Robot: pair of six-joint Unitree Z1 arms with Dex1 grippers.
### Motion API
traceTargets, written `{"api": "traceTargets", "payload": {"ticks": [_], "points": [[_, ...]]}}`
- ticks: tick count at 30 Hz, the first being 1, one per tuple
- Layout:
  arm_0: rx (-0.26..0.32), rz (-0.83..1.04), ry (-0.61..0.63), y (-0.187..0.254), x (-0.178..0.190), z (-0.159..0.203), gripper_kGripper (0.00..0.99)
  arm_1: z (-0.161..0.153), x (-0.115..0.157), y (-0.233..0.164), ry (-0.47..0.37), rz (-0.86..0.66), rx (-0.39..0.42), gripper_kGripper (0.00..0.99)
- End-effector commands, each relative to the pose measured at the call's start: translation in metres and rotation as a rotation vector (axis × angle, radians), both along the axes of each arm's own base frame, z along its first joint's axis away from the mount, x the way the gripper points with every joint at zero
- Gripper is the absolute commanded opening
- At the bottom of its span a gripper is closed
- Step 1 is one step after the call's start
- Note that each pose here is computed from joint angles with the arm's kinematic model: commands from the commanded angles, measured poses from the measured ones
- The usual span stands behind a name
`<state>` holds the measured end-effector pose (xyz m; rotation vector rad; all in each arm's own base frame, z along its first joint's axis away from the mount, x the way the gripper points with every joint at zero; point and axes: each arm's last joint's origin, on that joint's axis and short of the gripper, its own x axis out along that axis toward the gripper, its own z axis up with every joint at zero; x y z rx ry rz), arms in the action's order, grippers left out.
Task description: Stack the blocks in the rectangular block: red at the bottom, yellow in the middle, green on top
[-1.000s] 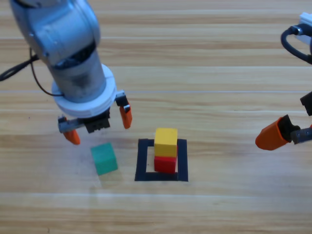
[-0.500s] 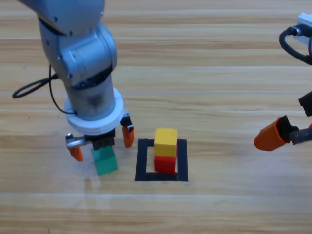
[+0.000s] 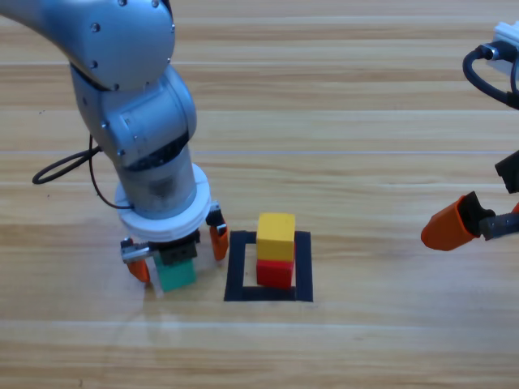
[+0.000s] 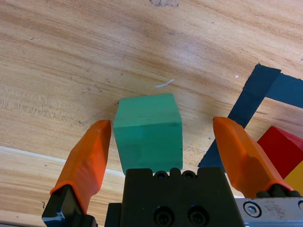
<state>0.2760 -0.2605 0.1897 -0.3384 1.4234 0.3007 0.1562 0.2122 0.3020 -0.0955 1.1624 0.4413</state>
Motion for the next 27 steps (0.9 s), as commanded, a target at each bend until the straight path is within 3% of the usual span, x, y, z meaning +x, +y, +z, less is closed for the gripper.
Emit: {"api": "traceTargets", "payload": {"ticks": [1,5,11,16,20,27], "points": [[0.03,-0.005,0.048,0.004,0.004,-0.02,0.887,-0.007,0.007,0.0,0.023,-0.013,0.003,0.989],[0.031,-0.016,0.057,0.007,0.002,-0.021,0.782,-0.007,0.007,0.001,0.026,-0.01,0.005,0.989],[0.026,-0.038,0.058,0.006,0.005,-0.021,0.419,-0.008,0.007,0.001,0.03,-0.009,0.004,0.989],[0.024,-0.089,0.031,0.004,0.012,-0.013,0.301,-0.008,0.007,0.001,0.033,-0.007,0.006,0.989],[0.03,-0.235,-0.047,-0.003,0.024,0.036,0.17,-0.008,0.007,0.001,0.034,-0.007,0.007,0.989],[-0.033,-0.472,-0.249,0.025,0.007,0.13,0.048,-0.007,0.007,0.001,0.034,-0.006,0.011,0.989]]}}
